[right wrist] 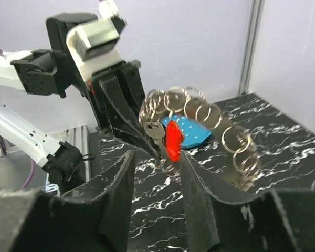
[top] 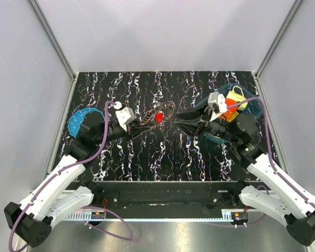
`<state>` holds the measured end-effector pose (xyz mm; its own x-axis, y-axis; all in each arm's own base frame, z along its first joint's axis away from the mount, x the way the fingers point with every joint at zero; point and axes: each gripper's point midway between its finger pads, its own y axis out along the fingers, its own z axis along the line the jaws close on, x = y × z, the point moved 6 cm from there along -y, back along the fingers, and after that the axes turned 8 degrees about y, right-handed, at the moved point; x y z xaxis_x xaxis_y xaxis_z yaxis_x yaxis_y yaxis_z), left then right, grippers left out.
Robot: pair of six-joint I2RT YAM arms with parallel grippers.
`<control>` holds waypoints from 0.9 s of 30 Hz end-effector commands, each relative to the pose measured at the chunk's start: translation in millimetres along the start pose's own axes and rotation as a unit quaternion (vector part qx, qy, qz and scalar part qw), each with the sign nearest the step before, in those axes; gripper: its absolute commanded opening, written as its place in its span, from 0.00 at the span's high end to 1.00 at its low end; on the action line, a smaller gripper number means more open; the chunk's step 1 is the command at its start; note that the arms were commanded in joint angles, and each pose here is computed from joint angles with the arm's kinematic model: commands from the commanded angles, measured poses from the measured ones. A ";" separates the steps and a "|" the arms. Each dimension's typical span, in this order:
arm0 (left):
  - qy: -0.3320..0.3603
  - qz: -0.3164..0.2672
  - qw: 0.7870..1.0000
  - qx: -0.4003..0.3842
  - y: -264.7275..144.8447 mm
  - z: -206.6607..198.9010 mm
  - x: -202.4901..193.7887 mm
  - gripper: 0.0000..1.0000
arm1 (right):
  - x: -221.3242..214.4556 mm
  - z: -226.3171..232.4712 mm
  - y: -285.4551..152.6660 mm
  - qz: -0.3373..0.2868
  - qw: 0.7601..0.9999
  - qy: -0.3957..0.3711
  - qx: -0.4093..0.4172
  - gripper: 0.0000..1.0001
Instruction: Remove the keys from the keyring
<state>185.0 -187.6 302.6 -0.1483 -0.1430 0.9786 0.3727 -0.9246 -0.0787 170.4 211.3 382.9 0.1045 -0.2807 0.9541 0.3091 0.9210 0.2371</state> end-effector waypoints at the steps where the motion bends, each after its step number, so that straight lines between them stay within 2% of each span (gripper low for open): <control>1: 0.038 -0.034 0.998 0.028 -3.5 8.1 19.8 1.00 | -15.9 -4.7 13.6 -0.019 0.999 0.027 -0.017 0.55; 6: 0.036 -0.035 0.999 0.021 -3.5 5.9 17.9 1.00 | -26.2 -10.9 34.0 -0.015 0.999 0.022 -0.037 0.55; 12: 0.033 -0.032 0.999 0.009 -2.4 3.3 14.6 1.00 | -23.5 -17.4 47.1 -0.043 0.998 0.013 -0.052 0.54; 23: 0.035 -0.038 0.999 -0.003 -3.5 -0.1 17.3 1.00 | -38.0 -17.6 67.1 -0.020 1.000 0.009 -0.012 0.51; 25: 0.036 -0.037 0.999 -0.002 -3.4 0.2 16.6 1.00 | -37.9 -18.6 68.5 -0.025 1.000 0.004 -0.016 0.53; 27: 0.031 -0.026 0.999 0.000 -3.2 0.4 11.2 1.00 | -36.6 -18.2 68.7 -0.031 0.999 0.000 -0.015 0.60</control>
<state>183.6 -187.1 296.9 -0.1343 -0.1543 0.9789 0.3665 -0.9255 -0.0956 208.5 277.9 325.3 0.1944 -0.2567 0.9467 0.3798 0.9096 0.1687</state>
